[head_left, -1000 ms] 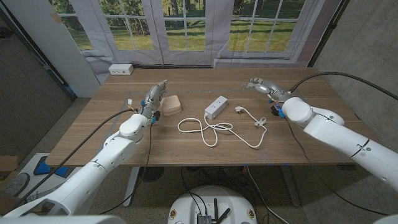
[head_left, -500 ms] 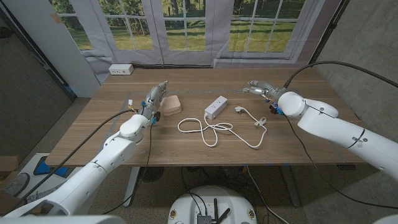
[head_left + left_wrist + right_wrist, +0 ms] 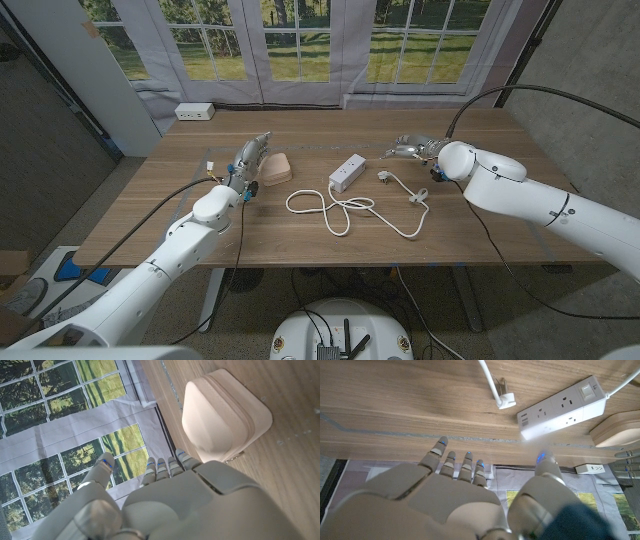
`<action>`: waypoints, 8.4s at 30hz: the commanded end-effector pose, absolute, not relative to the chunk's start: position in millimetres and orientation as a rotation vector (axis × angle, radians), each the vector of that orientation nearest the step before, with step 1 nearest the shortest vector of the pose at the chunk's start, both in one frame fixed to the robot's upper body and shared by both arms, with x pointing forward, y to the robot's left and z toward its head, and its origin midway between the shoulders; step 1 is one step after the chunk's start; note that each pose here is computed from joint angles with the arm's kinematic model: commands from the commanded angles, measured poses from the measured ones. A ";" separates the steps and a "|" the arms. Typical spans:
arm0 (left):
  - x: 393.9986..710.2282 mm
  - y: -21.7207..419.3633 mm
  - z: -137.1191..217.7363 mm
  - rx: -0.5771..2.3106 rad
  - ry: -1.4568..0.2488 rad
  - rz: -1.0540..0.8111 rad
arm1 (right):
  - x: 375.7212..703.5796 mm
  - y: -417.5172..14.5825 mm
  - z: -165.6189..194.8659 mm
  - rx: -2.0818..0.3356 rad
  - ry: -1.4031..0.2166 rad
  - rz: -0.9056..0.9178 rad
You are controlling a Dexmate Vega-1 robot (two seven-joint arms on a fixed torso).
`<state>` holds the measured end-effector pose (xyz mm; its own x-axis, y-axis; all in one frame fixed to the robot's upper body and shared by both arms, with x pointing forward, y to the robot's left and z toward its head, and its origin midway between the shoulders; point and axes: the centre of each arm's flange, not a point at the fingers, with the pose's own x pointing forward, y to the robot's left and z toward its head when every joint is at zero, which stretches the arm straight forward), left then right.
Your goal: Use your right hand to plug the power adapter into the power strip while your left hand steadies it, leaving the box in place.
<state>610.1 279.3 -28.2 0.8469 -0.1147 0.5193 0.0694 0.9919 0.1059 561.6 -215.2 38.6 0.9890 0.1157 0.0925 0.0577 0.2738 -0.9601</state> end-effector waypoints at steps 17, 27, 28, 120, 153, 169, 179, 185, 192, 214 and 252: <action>611.7 280.5 -34.4 0.091 -0.528 -0.099 | 577.4 -177.6 36.4 -1.520 -0.006 -0.024; 611.9 280.4 -37.1 0.088 -0.516 -0.100 | 584.0 -167.3 31.9 -1.554 0.011 -0.007; 611.9 280.3 -37.3 0.089 -0.515 -0.101 | 584.7 -166.1 31.0 -1.557 0.017 -0.007; 609.5 273.9 -51.0 0.070 -0.484 -0.091 | 619.4 -153.1 6.5 -1.654 0.015 -0.149; 608.1 260.8 -37.7 0.212 -0.496 -0.109 | 600.1 -174.8 11.7 -1.411 -0.118 -0.224; 589.0 255.4 -30.8 0.352 -0.547 -0.022 | 591.1 -179.8 15.6 -1.333 -0.173 -0.251; 572.1 249.2 -17.3 0.519 -0.573 0.018 | 591.0 -181.3 18.9 -1.302 -0.194 -0.257; 562.5 242.0 -13.9 0.624 -0.584 0.018 | 589.6 -182.9 19.9 -1.273 -0.209 -0.264; 551.6 232.0 -8.4 0.755 -0.599 -0.012 | 586.8 -184.3 21.2 -1.235 -0.231 -0.255; 528.7 196.8 -7.7 1.097 -0.682 -0.061 | 575.7 -184.3 24.2 -1.135 -0.317 -0.275; 525.1 155.4 -25.1 1.585 -0.702 -0.233 | 576.3 -176.0 26.1 -1.075 -0.389 -0.255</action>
